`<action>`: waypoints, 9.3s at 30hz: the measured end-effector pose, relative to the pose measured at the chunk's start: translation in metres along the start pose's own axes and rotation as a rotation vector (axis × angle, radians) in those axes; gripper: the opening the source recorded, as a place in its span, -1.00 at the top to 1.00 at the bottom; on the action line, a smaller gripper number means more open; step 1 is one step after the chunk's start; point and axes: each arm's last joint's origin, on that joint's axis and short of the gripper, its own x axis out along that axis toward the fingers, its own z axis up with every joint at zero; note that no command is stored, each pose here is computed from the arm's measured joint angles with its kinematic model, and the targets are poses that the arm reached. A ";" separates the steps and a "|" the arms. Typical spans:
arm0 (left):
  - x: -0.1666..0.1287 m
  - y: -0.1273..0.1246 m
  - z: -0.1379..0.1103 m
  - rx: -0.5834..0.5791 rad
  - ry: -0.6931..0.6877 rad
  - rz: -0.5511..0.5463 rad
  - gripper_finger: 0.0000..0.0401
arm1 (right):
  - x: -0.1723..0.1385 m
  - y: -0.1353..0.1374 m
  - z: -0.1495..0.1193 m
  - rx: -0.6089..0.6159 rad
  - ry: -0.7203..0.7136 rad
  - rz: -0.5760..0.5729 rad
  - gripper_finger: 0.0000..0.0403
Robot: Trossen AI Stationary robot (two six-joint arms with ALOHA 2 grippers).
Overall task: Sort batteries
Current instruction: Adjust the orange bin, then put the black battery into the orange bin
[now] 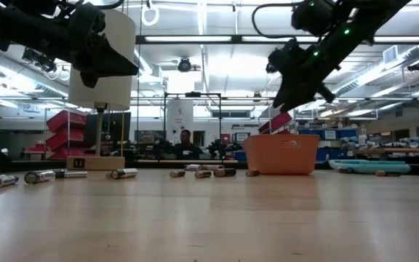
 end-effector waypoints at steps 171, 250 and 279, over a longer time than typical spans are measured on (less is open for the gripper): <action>0.000 0.000 -0.002 0.039 0.017 0.004 0.85 | 0.134 -0.042 0.059 -0.028 0.227 -0.510 1.00; 0.000 0.001 -0.002 0.064 0.021 0.004 0.85 | 0.023 -0.024 0.029 0.008 0.580 -0.665 1.00; 0.000 0.000 -0.006 0.025 0.067 -0.025 0.85 | 0.056 -0.077 -0.030 0.151 0.522 -0.674 1.00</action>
